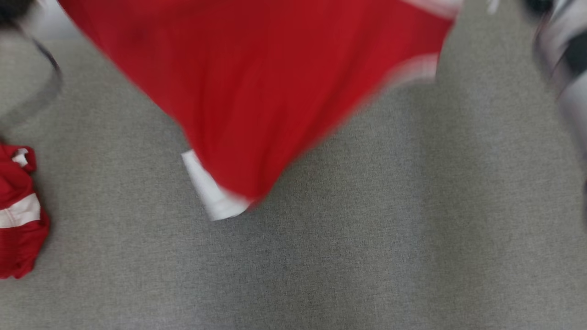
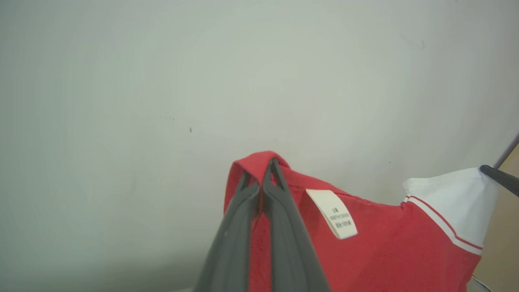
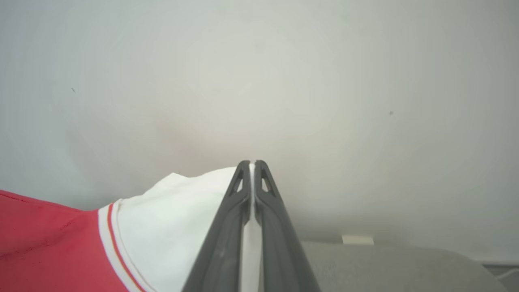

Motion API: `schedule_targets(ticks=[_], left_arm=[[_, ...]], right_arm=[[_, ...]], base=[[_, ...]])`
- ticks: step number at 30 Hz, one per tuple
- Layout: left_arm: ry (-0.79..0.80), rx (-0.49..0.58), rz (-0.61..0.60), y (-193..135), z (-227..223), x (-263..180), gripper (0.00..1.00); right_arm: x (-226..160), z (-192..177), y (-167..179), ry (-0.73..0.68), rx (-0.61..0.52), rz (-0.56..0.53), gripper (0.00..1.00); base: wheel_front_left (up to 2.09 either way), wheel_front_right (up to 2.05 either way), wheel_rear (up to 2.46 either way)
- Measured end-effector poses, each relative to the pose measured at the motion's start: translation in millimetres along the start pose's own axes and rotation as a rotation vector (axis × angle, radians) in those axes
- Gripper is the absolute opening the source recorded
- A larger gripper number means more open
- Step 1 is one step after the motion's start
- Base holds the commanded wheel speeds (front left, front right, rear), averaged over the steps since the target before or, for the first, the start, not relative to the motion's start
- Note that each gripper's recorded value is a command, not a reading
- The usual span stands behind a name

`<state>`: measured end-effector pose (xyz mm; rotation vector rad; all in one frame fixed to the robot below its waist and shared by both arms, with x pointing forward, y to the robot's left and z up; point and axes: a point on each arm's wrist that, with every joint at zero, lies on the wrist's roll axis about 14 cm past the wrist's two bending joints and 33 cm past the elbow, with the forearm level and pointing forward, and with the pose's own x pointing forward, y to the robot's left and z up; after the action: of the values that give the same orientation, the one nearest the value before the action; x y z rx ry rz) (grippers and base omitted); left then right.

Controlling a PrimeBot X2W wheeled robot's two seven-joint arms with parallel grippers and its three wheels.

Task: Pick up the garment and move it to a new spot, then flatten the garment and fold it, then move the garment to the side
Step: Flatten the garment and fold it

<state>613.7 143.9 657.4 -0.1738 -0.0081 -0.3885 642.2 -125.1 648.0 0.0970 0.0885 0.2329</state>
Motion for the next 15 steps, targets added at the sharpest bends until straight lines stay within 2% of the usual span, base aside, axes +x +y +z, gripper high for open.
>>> schedule_targets(ticks=[1,3,4,6,8,10,13,15], left_arm=[[-0.067,0.027,-0.009,-2,29,9,0.00],[-0.240,0.008,-0.049,-15,90,21,0.00],[-0.318,-0.017,-0.076,-23,113,24,0.00],[-0.396,-0.050,-0.137,-36,132,27,0.00],[-0.398,-0.064,-0.142,-32,117,33,0.00],[-0.347,-0.098,-0.111,-12,79,35,0.00],[-0.204,-0.179,0.011,31,-8,18,0.00],[-0.134,-0.207,0.081,49,-51,-3,0.00]], right_arm=[[5,39,5,-0.101,0.006,0.009,0.00],[7,107,14,-0.296,0.023,0.039,0.00],[7,127,19,-0.365,0.027,0.058,0.00],[10,139,24,-0.436,0.015,0.087,0.00],[23,120,28,-0.424,0.003,0.105,0.00],[37,82,32,-0.373,0.011,0.121,0.00],[47,-5,43,-0.238,0.042,0.146,0.00],[40,-58,53,-0.145,0.090,0.169,0.00]], base=[[0.00,0.00,0.00],[0.00,0.00,0.00],[0.00,0.00,0.00],[0.00,0.00,0.00],[0.00,0.00,0.00],[0.00,0.00,0.00],[0.00,0.00,0.00],[0.00,0.00,0.00]])
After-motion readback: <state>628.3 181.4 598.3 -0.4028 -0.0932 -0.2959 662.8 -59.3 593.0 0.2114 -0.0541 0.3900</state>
